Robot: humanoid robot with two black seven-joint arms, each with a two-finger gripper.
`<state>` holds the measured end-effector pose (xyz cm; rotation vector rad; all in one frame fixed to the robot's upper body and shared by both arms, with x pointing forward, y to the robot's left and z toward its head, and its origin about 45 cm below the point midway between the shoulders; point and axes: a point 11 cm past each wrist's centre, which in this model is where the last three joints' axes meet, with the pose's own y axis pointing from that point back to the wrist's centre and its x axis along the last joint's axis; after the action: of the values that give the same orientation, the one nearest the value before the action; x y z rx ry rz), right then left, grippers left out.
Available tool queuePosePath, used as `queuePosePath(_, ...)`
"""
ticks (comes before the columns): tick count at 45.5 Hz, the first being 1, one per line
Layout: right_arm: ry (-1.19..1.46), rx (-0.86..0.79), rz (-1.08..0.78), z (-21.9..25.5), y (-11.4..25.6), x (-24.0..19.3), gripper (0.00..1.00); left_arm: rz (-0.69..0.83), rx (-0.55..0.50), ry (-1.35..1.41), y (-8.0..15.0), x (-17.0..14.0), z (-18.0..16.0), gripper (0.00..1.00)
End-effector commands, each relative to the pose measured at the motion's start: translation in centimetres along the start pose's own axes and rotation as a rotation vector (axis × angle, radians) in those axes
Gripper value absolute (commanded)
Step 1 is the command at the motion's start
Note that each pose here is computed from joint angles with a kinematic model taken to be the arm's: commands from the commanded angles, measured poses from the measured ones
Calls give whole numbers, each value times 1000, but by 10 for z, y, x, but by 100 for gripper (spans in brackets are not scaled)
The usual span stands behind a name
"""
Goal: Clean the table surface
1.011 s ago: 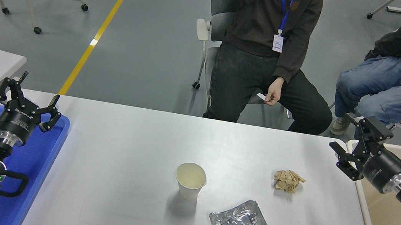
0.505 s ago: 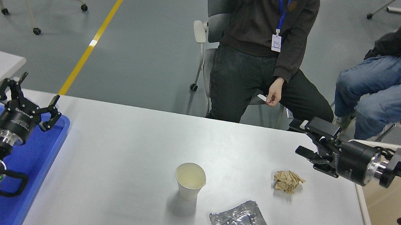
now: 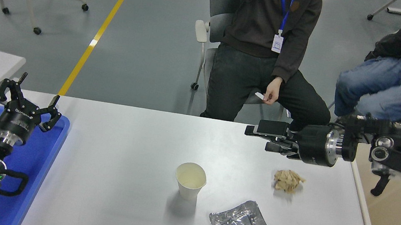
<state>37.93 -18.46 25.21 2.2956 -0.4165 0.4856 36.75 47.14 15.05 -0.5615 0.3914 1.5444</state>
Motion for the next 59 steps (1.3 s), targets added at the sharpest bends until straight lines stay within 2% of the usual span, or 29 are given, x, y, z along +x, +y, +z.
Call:
queuePosePath(1, 143, -70, -121, -16, -36, -18, 99, 0, 1, 0, 0, 0, 0, 100)
queuePosePath(14, 260, -183, -211, -3, -76, -40, 99, 0, 1, -1, 0, 0, 0, 100)
queuePosePath(33, 332, -170, -242, -27, -119, -56, 98, 0, -1, 0, 0, 0, 0, 100)
queuePosePath(42, 355, -186, -249, -27, -132, -61, 98, 0, 1, 0, 0, 0, 0, 100)
queuePosePath(59, 349, -231, -214, -8, -133, -53, 97, 0, -1, 0, 0, 0, 0, 100)
